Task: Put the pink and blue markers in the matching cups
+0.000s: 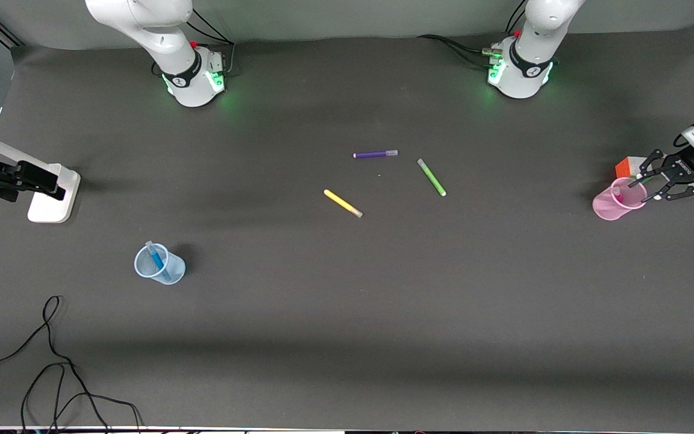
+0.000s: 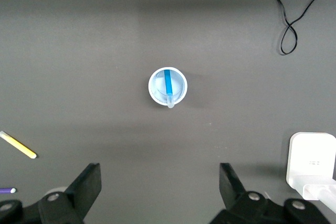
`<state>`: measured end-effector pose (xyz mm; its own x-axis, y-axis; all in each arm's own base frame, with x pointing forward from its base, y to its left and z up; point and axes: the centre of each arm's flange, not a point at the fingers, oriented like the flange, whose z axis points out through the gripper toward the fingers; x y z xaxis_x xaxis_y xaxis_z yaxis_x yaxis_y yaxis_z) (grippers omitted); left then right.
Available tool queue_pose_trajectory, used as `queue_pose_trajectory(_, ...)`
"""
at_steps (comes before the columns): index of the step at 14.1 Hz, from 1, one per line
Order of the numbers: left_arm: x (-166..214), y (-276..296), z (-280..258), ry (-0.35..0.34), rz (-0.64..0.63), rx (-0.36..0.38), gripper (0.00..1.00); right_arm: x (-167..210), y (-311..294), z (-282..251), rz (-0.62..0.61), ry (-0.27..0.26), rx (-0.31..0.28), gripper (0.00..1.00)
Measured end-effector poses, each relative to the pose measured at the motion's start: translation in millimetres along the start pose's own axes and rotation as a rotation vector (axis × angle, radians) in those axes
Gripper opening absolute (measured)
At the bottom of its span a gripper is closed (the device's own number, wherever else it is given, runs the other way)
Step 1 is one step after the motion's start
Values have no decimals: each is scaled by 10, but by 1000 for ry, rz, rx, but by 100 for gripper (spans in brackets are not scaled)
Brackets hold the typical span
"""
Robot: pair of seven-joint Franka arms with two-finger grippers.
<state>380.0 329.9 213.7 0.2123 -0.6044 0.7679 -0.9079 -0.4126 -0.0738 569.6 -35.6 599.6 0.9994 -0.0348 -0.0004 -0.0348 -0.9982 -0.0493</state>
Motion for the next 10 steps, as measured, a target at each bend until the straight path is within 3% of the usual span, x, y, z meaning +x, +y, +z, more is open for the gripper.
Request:
queue_pose_trajectory(2,-15,10,8,6,-6,-1,59,0,4,-2,0,0,-2,100)
queue_pose_trajectory(5,81,-82,-14,3,-74,7,93,0,6,-5,0,1,-4,100)
queue_pose_trajectory(6,233,-185,-53,-7,-116,12,99,-1,7,-10,0,2,-5,100)
queue_pose_trajectory(8,806,-419,-167,-68,-194,5,100,-5,8,-20,0,4,-6,100)
queue_pose_trajectory(10,1548,-524,-362,-182,-294,7,100,-8,2,-24,-1,4,-6,100)
